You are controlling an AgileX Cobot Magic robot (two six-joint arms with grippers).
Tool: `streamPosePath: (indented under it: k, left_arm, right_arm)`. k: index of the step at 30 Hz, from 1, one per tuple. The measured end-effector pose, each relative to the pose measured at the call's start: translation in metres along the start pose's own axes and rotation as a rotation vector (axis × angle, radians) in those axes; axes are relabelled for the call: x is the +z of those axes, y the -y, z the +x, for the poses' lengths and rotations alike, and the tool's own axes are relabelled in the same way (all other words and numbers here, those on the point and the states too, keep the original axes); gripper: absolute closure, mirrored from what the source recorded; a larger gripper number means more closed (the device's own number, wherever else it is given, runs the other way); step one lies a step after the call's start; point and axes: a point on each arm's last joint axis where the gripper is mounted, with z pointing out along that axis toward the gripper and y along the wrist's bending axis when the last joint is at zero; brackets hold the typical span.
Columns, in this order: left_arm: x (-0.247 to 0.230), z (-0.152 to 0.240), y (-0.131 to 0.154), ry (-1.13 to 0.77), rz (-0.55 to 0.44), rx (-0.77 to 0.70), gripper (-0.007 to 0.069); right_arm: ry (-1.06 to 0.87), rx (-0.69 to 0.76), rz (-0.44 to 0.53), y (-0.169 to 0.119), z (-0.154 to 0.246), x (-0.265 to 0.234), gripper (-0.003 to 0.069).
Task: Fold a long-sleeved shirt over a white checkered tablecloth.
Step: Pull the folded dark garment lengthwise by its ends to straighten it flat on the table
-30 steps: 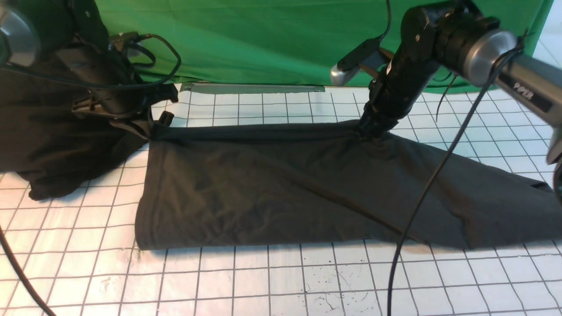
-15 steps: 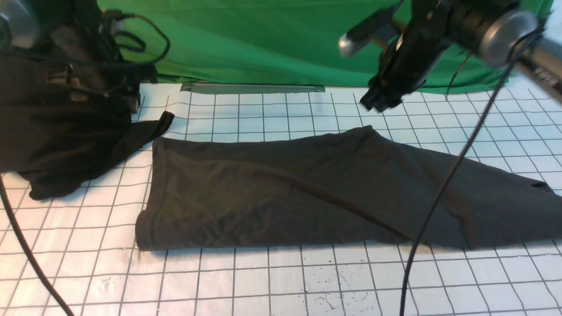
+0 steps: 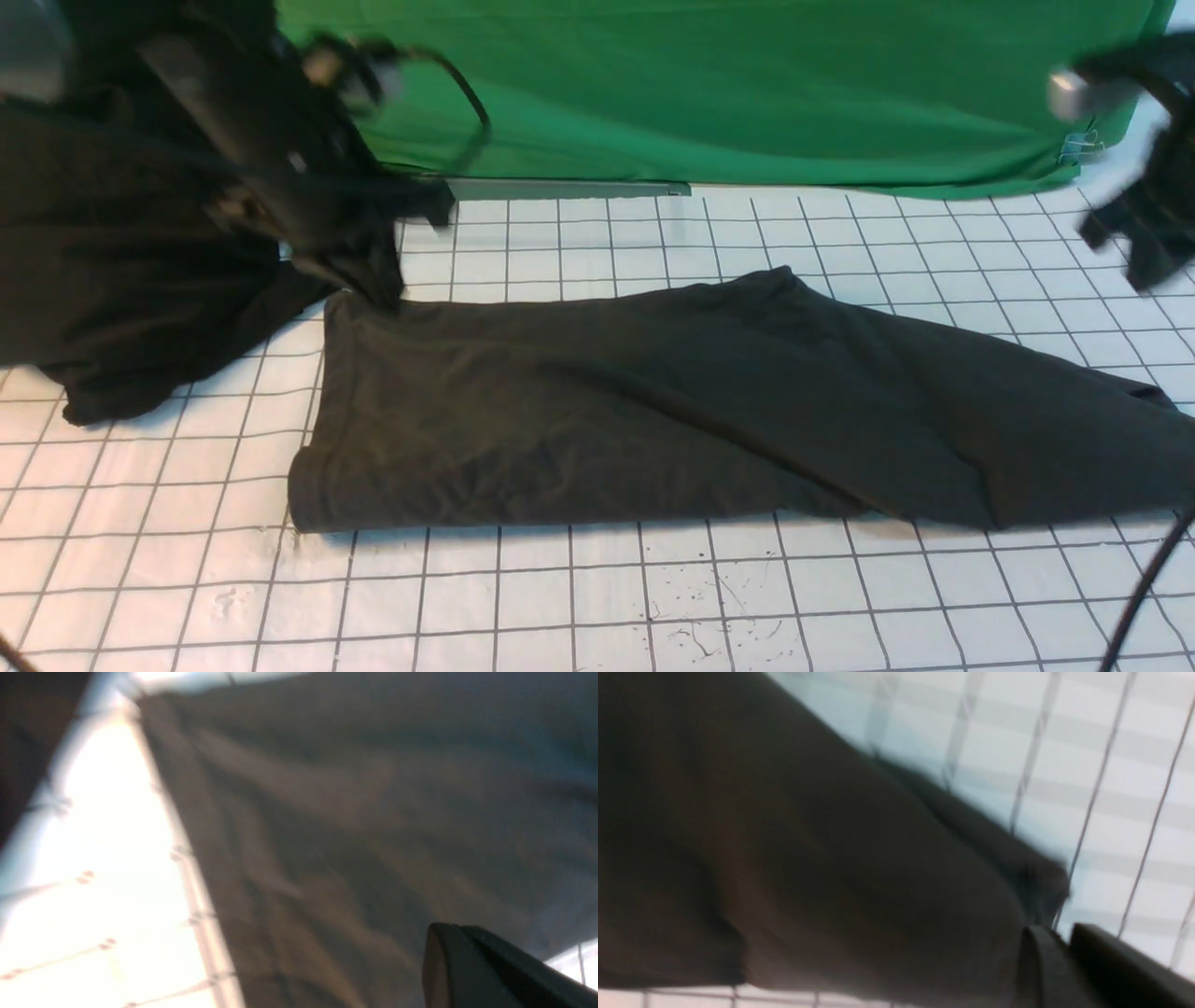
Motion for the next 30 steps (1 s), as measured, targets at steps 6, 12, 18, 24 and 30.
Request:
streamPosePath:
  k: [6, 12, 18, 24, 30]
  left_arm:
    - [0.053, 0.027, 0.024, -0.033, -0.033, 0.102, 0.0629]
    - [0.093, 0.040, 0.014, -0.071, -0.087, 0.137, 0.0629]
    - [0.102, 0.041, 0.011, -0.089, -0.114, 0.129, 0.0628]
    - [0.101, 0.039, 0.011, -0.089, -0.114, 0.130, 0.0628]
    - [0.101, 0.040, 0.011, -0.091, -0.113, 0.129, 0.0628]
  right_arm:
    - [-0.006, 0.097, -0.138, 0.025, 0.008, 0.043, 0.0298]
    - [-0.028, 0.098, -0.169, 0.026, 0.003, 0.089, 0.0258]
    - [-0.069, 0.079, -0.185, 0.025, 0.004, 0.107, 0.0510]
    - [-0.033, 0.071, -0.176, 0.031, -0.007, 0.090, 0.0646]
    - [0.024, 0.056, -0.090, 0.041, -0.018, 0.063, 0.0649]
